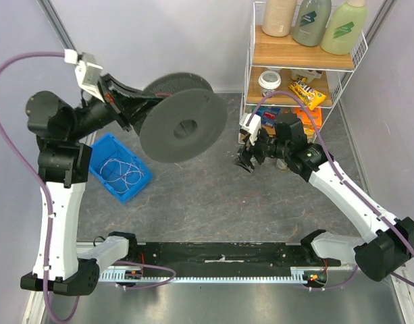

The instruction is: Wrap the cables

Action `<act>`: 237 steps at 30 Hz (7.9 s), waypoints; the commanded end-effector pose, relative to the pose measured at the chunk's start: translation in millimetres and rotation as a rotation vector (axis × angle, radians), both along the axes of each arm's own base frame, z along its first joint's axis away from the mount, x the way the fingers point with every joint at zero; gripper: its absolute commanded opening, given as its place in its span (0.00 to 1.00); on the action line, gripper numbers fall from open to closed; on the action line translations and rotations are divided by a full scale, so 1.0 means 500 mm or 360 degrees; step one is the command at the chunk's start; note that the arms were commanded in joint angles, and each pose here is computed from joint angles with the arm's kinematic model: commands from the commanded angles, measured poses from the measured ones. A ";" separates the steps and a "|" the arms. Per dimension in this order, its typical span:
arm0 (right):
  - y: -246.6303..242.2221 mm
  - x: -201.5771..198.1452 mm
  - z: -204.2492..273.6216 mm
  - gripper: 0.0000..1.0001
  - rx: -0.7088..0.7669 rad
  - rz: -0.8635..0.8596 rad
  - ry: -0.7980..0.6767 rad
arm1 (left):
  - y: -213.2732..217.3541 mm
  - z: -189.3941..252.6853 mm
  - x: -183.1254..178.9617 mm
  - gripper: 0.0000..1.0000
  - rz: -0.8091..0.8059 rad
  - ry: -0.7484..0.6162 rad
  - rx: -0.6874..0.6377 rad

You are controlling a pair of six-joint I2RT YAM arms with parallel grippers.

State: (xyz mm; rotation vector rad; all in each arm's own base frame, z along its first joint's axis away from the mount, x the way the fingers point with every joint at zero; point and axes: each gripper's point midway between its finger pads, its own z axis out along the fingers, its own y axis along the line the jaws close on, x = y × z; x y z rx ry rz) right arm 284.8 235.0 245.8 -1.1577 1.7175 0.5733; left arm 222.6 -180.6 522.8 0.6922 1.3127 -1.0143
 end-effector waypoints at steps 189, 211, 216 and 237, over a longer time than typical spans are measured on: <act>0.171 0.036 0.093 0.00 0.0870 0.0043 -0.0481 | 0.129 0.251 0.064 0.02 0.0697 0.0125 -0.1052; 0.218 -0.284 -0.058 0.00 0.0173 0.0859 -0.0286 | 0.312 -0.059 0.335 0.02 0.1986 0.0503 -0.0680; 0.246 -0.363 0.007 0.00 0.0115 0.1101 -0.0423 | 0.287 -0.166 0.375 0.02 0.1981 0.0540 -0.0394; 0.327 -0.347 0.325 0.00 0.0297 0.1115 -0.0973 | 0.063 -0.478 0.314 0.02 0.1524 0.0660 0.0331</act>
